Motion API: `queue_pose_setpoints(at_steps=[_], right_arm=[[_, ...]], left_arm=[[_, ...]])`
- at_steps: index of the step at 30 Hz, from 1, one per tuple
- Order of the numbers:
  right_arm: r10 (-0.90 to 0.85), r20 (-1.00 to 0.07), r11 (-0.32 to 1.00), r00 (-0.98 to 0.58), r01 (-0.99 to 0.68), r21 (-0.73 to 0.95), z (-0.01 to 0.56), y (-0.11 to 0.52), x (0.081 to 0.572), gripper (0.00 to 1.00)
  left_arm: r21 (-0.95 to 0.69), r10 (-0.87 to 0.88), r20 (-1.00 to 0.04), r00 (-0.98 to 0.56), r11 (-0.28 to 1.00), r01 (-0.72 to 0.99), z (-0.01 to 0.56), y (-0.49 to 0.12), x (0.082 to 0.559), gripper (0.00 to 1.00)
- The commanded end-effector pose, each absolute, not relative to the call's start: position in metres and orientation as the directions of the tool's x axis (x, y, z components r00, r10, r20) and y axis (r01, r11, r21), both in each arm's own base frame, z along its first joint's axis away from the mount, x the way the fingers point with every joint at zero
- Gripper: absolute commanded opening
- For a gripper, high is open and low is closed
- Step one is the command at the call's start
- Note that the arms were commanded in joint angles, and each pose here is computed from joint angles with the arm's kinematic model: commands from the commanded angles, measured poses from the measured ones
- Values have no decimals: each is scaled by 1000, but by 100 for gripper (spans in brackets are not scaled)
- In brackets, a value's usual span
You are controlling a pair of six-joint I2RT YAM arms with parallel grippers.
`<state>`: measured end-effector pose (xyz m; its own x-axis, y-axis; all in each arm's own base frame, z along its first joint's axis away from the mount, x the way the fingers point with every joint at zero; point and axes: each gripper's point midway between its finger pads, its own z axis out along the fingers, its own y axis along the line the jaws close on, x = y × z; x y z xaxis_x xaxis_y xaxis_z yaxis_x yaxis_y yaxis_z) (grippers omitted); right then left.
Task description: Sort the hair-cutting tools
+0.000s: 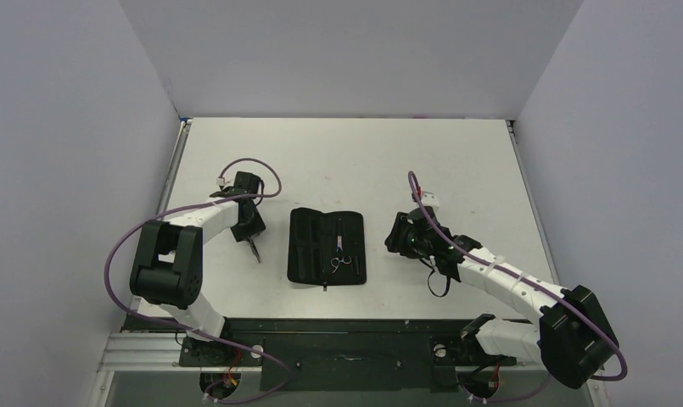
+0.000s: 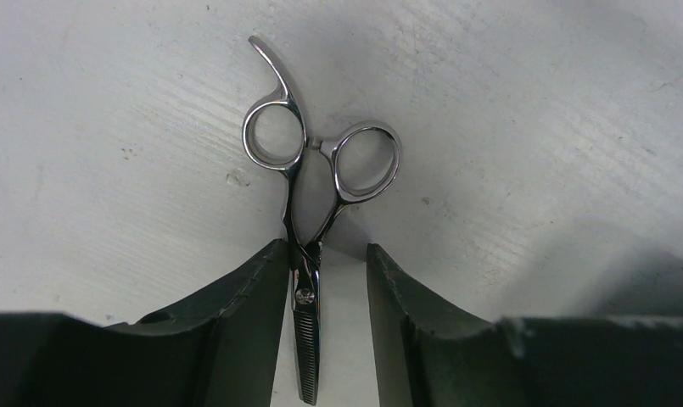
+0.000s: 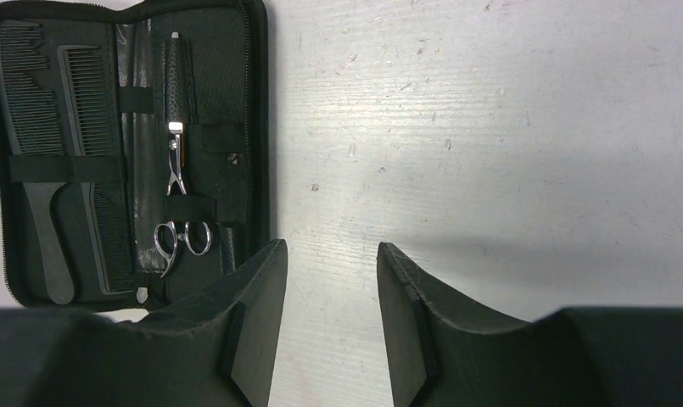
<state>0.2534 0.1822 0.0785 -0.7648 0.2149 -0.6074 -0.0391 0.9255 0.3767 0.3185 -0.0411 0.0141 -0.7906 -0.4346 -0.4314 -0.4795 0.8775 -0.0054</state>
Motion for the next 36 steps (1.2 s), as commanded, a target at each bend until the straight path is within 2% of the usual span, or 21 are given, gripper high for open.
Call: queue_pose_setpoints(at_steps=[1,11,20,25,36], right_arm=[[217,-632,923,-744,-55,381,87,182,258,40],[216,-629,921,-747,-58,384,84,182,256,40],[218,-632,920,-744,-60,388,86,181,256,40],[218,-631,921,-744,-58,386,87,179,256,40],[216,-633,924,-743,-53,378,88,177,258,40]], left_arm=[[-2,-469,-386,-794,861,-508,13,-49,300,35],[80,-447,-372,-814,858,-508,6,-44,285,32],[84,-440,-372,-817,861,-502,6,-45,286,11],[63,-443,-412,-796,858,-510,21,-44,292,0],[-1,-448,-559,-698,842,-540,89,-32,304,0]])
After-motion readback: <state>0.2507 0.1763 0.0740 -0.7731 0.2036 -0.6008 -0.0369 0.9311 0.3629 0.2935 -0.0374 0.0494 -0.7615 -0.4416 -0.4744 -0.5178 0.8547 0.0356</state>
